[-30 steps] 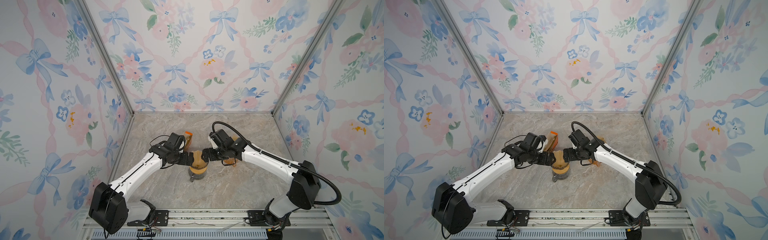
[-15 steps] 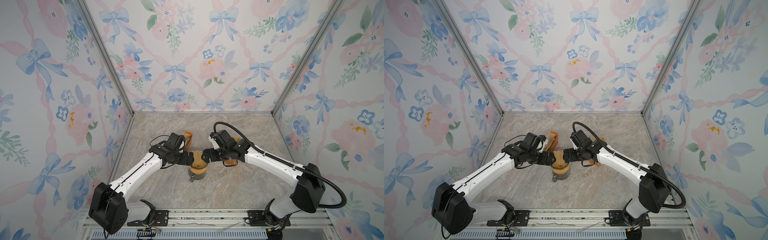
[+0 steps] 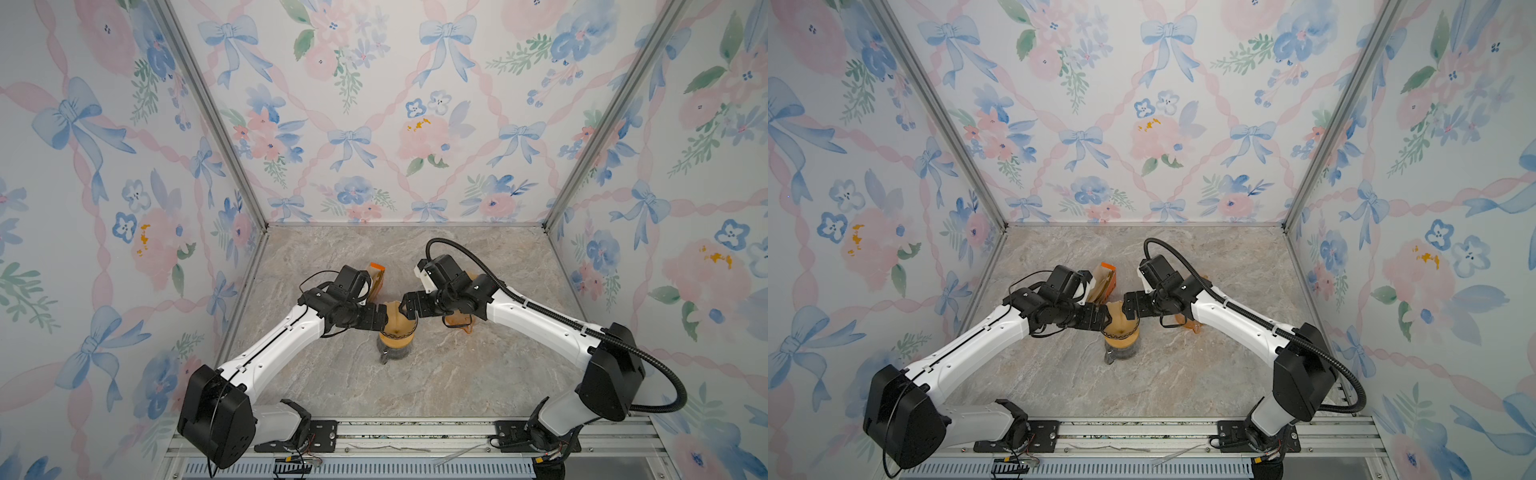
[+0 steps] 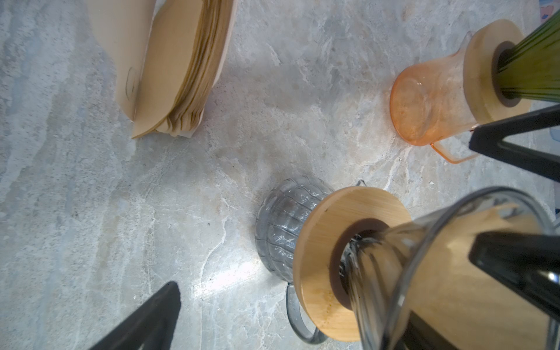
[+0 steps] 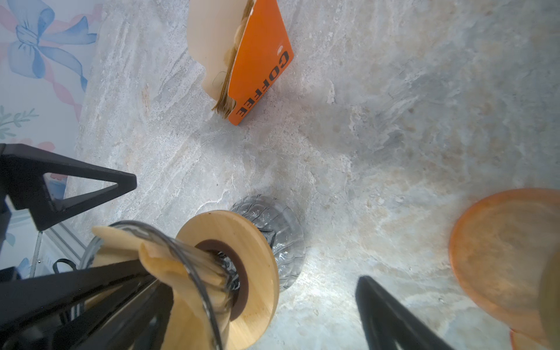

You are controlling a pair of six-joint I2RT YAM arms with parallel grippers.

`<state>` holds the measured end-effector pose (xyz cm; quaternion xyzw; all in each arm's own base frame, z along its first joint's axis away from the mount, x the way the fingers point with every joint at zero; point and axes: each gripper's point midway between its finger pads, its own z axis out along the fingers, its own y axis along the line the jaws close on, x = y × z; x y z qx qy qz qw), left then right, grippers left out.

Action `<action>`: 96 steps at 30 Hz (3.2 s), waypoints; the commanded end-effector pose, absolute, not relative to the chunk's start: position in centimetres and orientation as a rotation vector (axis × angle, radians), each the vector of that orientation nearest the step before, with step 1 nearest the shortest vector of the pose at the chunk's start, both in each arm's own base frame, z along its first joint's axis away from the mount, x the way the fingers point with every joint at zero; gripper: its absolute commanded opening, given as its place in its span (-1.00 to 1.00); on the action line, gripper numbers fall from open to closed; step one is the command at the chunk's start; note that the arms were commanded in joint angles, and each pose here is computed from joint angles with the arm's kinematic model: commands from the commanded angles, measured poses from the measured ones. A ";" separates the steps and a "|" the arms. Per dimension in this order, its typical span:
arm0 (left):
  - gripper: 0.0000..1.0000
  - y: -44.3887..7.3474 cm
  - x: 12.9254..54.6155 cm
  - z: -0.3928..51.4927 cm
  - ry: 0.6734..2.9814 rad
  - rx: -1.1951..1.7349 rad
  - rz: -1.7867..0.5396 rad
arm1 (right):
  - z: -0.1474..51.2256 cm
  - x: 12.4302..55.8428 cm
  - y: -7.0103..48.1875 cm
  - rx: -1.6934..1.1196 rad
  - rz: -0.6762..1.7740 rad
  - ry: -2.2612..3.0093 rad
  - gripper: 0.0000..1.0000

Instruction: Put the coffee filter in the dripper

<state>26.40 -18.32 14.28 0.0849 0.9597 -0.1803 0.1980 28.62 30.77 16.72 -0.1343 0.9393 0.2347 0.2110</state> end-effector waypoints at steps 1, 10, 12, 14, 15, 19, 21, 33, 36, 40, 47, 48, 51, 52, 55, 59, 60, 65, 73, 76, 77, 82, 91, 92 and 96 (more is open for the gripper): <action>0.95 -18.3 25.8 14.4 2.689 0.245 -0.513 | 16.3 29.5 29.7 -0.352 0.572 2.616 0.93; 0.95 -18.3 25.7 14.5 2.687 0.247 -0.513 | 16.6 29.1 28.8 -0.354 0.552 2.606 0.92; 0.95 -18.3 25.7 14.5 2.685 0.247 -0.513 | 17.1 28.8 29.4 -0.379 0.608 2.587 0.93; 0.95 -18.3 25.7 14.5 2.684 0.248 -0.512 | 17.6 28.5 30.2 -0.406 0.679 2.565 0.93; 0.96 -18.3 25.8 14.6 2.683 0.247 -0.512 | 17.8 28.4 30.5 -0.416 0.704 2.560 0.93; 0.96 -18.4 25.8 14.6 2.682 0.248 -0.516 | 18.1 28.2 31.8 -0.450 0.797 2.543 0.92; 0.95 -18.4 25.9 14.6 2.682 0.252 -0.515 | 17.8 28.3 32.3 -0.455 0.808 2.549 0.93; 0.96 -18.3 25.8 14.6 2.681 0.248 -0.511 | 15.5 29.6 31.0 -0.382 0.664 2.616 0.93; 0.95 -18.3 25.8 14.6 2.680 0.250 -0.510 | 15.2 29.6 30.5 -0.376 0.623 2.620 0.93; 0.95 -18.3 25.7 14.5 2.684 0.251 -0.510 | 14.7 29.8 29.6 -0.361 0.566 2.628 0.93; 0.95 -18.3 25.7 14.6 2.682 0.247 -0.512 | 15.1 29.5 29.9 -0.384 0.599 2.611 0.93; 0.95 -18.2 25.7 14.5 2.683 0.248 -0.511 | 15.2 29.4 29.9 -0.388 0.612 2.608 0.93; 0.95 -18.2 25.7 14.7 2.677 0.247 -0.512 | 16.5 28.6 31.1 -0.413 0.744 2.576 0.93; 0.95 -18.3 25.8 14.8 2.674 0.247 -0.513 | 16.9 28.2 31.5 -0.419 0.790 2.570 0.93; 0.95 -18.3 25.8 14.8 2.674 0.249 -0.515 | 17.2 26.9 32.3 -0.443 0.839 2.580 0.93; 0.95 -18.3 25.9 14.9 2.674 0.247 -0.515 | 16.4 25.5 32.5 -0.467 0.808 2.624 0.93; 0.95 -18.3 25.9 14.9 2.674 0.248 -0.514 | 16.1 25.2 32.6 -0.477 0.805 2.631 0.93; 0.95 -18.3 25.9 14.7 2.678 0.249 -0.513 | 15.6 23.7 33.1 -0.539 0.807 2.654 0.92; 0.95 -18.4 25.9 14.8 2.677 0.249 -0.516 | 15.3 22.2 33.6 -0.615 0.807 2.670 0.92; 0.95 -18.3 25.9 14.8 2.676 0.245 -0.513 | 15.1 22.0 33.4 -0.616 0.799 2.681 0.92; 0.95 -18.4 25.9 14.8 2.676 0.247 -0.515 | 15.0 21.9 33.3 -0.618 0.797 2.684 0.93; 0.95 -18.4 25.9 14.7 2.682 0.250 -0.513 | 15.0 21.9 33.0 -0.612 0.776 2.686 0.93; 0.95 -18.4 26.0 14.8 2.678 0.248 -0.513 | 17.3 24.2 31.8 -0.475 0.790 2.634 0.93; 0.95 -18.4 26.0 14.7 2.679 0.248 -0.512 | 17.4 24.3 31.6 -0.467 0.776 2.639 0.93; 0.95 -18.5 26.2 14.8 2.678 0.252 -0.512 | 16.9 25.1 30.4 -0.432 0.677 2.669 0.93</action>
